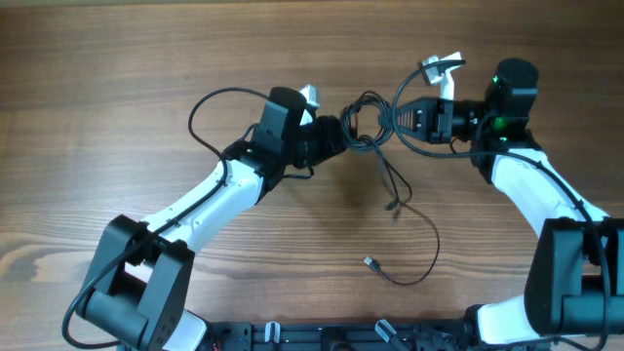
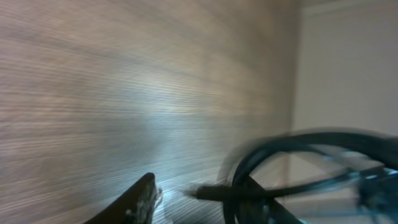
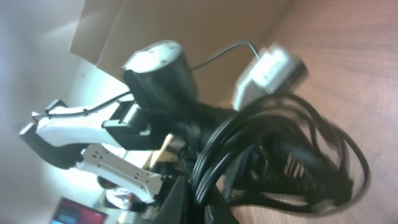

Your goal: Untangle cables

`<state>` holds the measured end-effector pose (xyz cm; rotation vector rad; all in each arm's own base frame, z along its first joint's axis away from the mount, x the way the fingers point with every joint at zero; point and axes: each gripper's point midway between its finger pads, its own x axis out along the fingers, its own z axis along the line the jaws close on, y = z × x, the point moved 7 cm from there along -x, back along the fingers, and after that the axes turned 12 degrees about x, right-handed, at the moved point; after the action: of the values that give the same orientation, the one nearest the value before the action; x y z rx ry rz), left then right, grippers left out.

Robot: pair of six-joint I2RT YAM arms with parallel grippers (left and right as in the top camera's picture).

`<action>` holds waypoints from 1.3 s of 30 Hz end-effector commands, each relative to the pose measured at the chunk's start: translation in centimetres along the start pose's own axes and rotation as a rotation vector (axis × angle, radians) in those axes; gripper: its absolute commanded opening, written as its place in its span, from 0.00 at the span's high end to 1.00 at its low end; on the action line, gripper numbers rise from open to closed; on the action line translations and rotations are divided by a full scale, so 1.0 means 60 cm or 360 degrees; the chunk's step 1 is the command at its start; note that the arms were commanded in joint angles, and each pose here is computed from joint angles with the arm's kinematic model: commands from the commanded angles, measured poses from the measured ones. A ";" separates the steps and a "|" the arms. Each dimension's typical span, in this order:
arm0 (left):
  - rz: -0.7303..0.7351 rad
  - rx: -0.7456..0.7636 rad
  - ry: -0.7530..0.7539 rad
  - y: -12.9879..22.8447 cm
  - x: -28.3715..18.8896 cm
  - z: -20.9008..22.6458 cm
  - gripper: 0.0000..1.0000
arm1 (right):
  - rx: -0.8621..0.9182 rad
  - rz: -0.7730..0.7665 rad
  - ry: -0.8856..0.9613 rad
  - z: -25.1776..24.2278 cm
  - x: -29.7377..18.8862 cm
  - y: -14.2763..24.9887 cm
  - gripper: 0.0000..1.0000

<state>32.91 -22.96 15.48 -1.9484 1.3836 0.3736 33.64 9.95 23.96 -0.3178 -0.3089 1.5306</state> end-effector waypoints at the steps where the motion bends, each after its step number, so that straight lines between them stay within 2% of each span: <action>1: 0.0060 0.0075 -0.0209 0.022 0.008 0.041 0.58 | -0.0006 0.0087 -0.0037 0.043 0.001 -0.009 0.96; 6: 0.0133 0.0001 -0.0476 0.044 -0.002 0.079 0.59 | -0.0166 0.0032 -0.0001 0.075 -0.011 -0.023 0.96; 10: 0.0178 -0.0024 -0.0551 0.054 -0.007 0.090 0.58 | -0.0176 -0.0147 0.0049 0.075 -0.045 -0.041 0.96; 15: 0.0202 -0.0068 -0.0817 0.065 -0.026 0.127 0.60 | -0.0280 -0.0353 0.0130 0.069 -0.097 -0.058 0.96; 22: 0.0267 -0.0214 -0.1100 0.071 -0.071 0.184 0.62 | -0.0270 -0.0635 0.0265 0.051 -0.183 -0.071 0.96; 28: 0.0241 -0.0304 -0.1139 0.058 -0.089 0.208 0.62 | -0.0115 -0.0825 0.0386 0.008 -0.220 -0.071 0.95; 34: 0.0231 -0.0321 -0.1143 0.055 -0.093 0.212 0.61 | 0.0005 -0.0894 0.0488 -0.027 -0.226 -0.063 0.95; 37: 0.0225 -0.0319 -0.1137 0.054 -0.092 0.212 0.58 | 0.0033 -0.0883 0.0499 -0.033 -0.225 -0.059 0.95; 39: 0.0231 -0.0325 -0.1034 0.051 -0.086 0.201 0.53 | 0.0048 -0.0881 0.0500 -0.035 -0.224 -0.057 0.96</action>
<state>29.93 -11.29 9.00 -1.6335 1.0436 1.1654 37.16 -3.65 22.56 -0.3163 -0.0699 0.9426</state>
